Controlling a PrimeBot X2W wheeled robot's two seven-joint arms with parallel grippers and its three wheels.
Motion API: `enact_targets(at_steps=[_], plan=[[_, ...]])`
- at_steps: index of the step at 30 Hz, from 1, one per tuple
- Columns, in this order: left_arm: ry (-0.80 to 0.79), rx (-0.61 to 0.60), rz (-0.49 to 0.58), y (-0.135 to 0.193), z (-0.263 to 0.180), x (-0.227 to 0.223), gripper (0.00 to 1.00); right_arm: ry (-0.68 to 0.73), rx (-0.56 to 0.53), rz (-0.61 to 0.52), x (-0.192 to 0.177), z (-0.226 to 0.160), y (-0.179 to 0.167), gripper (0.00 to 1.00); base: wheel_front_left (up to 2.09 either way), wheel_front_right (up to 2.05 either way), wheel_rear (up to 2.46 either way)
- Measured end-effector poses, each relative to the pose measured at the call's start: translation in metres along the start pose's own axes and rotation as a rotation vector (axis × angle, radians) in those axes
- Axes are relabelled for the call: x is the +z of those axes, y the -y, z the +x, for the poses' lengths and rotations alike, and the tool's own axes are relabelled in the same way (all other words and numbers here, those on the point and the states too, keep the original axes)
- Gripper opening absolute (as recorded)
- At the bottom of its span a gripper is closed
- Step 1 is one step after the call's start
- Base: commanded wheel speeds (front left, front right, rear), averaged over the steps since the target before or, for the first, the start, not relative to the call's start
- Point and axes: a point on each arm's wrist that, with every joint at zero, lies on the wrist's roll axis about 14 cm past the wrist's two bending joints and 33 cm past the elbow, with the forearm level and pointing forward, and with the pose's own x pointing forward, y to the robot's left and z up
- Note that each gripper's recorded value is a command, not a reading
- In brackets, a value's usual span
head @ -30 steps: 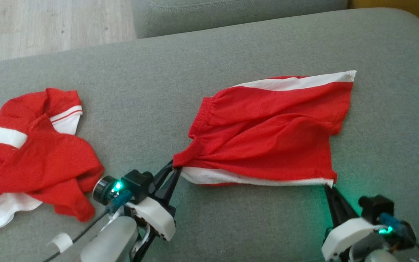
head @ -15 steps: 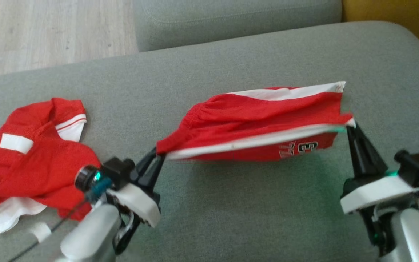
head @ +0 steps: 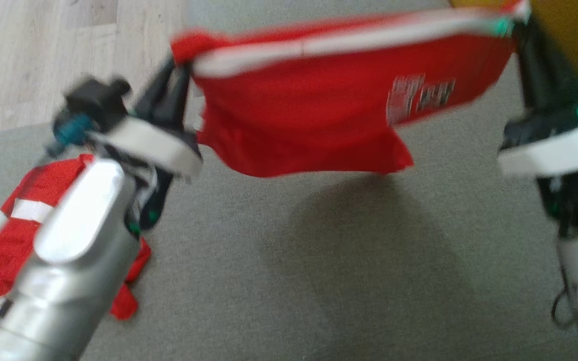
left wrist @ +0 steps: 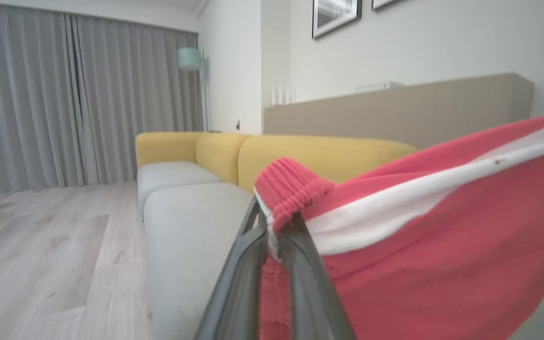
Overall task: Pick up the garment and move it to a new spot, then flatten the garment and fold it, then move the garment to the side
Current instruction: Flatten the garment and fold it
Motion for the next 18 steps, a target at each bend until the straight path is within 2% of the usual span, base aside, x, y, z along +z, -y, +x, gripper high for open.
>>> enact_targets(at_steps=[3,6,18], plan=[[0.100,0.025,-0.026,-0.001,0.008,0.042,0.00,0.096,0.009,-0.057,0.036,0.015,0.003,0.00,0.00,0.00,0.00],[0.117,0.036,-0.059,0.001,0.006,0.055,0.00,0.107,0.016,-0.080,0.044,0.017,0.003,0.00,0.00,0.00,0.00],[-0.035,0.076,-0.207,0.014,-0.051,0.004,0.00,-0.042,0.024,-0.042,0.006,-0.022,-0.010,0.00,0.00,0.00,0.00]])
